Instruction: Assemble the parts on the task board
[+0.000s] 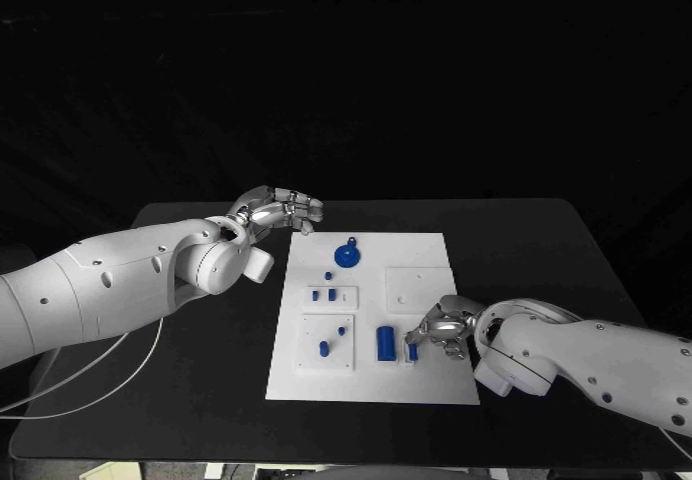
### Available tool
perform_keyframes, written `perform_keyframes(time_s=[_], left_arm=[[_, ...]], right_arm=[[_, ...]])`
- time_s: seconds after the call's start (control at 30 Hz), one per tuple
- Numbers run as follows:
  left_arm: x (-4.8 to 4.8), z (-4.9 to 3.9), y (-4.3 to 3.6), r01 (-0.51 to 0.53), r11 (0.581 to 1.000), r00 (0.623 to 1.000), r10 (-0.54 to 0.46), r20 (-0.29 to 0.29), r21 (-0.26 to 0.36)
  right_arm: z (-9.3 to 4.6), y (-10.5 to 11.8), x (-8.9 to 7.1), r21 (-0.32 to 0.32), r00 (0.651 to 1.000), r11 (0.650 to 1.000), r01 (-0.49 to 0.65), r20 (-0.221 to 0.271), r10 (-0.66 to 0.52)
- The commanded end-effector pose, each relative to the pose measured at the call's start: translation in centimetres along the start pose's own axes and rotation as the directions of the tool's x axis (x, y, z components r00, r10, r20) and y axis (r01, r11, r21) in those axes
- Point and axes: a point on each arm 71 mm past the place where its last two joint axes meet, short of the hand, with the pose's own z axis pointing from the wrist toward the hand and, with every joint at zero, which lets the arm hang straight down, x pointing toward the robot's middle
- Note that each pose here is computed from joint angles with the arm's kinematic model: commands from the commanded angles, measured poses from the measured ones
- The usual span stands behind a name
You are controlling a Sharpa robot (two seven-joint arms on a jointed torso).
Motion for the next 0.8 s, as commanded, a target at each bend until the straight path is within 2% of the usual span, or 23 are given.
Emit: perform_keyframes(time_s=[0.03, 0.53, 0.8], left_arm=[[0.24, 0.03, -0.09, 0.011, 1.0, 1.0, -0.01, -0.017, 0.004], [0.25, 0.0, -0.07, 0.011, 1.0, 1.0, -0.011, -0.02, 0.002], [0.24, -0.01, -0.05, 0.011, 1.0, 1.0, -0.011, -0.02, 0.001]], right_arm=[[0.12, -0.07, 0.05, 0.007, 1.0, 1.0, 0.02, -0.01, -0.019], [0.49, -0.02, 0.14, 0.022, 0.998, 0.998, 0.063, -0.003, -0.063], [0.54, -0.03, 0.27, 0.027, 0.997, 0.997, 0.07, -0.017, -0.07]])
